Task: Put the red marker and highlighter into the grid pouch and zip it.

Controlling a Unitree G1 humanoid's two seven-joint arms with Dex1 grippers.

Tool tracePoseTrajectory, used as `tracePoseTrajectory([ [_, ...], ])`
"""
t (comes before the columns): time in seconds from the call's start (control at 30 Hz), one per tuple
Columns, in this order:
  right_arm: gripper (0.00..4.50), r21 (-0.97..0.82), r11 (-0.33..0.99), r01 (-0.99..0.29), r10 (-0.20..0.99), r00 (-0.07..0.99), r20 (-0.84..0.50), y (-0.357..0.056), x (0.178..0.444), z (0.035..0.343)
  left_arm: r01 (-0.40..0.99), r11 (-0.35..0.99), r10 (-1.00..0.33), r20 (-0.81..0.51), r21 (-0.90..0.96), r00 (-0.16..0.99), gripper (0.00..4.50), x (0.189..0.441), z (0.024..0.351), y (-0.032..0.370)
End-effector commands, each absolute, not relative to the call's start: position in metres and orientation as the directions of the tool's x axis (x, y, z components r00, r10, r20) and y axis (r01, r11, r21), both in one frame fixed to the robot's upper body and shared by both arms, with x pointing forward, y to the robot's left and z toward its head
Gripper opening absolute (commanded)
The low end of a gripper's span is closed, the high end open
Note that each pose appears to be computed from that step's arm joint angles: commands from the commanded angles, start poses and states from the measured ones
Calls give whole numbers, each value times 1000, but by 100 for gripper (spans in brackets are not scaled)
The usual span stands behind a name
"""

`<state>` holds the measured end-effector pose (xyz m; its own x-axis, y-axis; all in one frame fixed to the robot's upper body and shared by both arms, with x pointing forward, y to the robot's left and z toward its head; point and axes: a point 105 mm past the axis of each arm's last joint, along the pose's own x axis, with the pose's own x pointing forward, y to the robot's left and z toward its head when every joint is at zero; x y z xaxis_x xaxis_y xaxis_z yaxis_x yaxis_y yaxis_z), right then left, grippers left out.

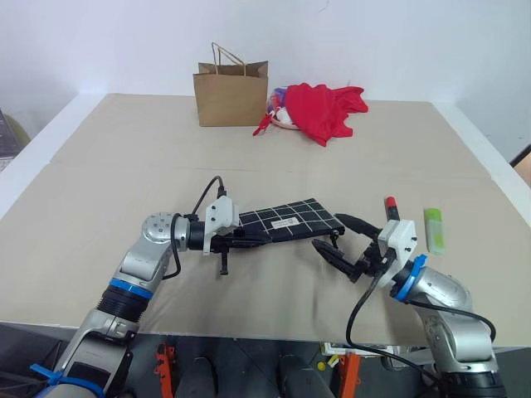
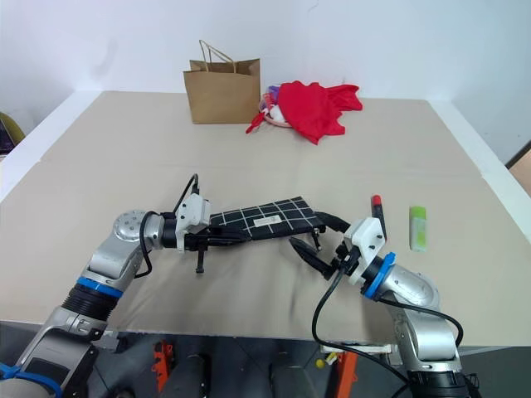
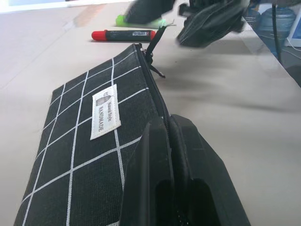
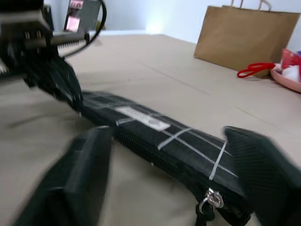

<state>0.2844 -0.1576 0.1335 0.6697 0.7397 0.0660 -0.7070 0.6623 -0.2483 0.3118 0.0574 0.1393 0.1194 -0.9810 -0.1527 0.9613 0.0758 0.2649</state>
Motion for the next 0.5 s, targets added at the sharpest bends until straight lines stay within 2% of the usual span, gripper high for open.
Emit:
tracePoseTrajectory([
  [0.03, 219, -316, 650, -691, 745, 661, 87, -158, 286, 137, 950, 83, -985, -117, 302, 124, 0, 310, 153, 56],
  [0.07, 151, -315, 657, -685, 740, 666, 94, -159, 288, 136, 950, 83, -986, -114, 301, 123, 0, 309, 153, 55],
  [0.17, 21, -335, 652, -681, 743, 662, 99, -160, 289, 136, 950, 84, -986, -110, 300, 122, 0, 308, 155, 55],
  [0.2, 6, -344, 645, -683, 747, 657, 96, -160, 289, 136, 950, 85, -986, -109, 300, 123, 0, 308, 155, 55],
  [0.37, 6, -353, 633, -689, 759, 642, 109, -156, 291, 141, 948, 86, -987, -106, 306, 124, 0, 307, 156, 54],
  [0.5, 6, -349, 525, -776, 841, 537, 69, -127, 282, 148, 932, 85, -985, -113, 353, 132, 0, 307, 156, 53],
])
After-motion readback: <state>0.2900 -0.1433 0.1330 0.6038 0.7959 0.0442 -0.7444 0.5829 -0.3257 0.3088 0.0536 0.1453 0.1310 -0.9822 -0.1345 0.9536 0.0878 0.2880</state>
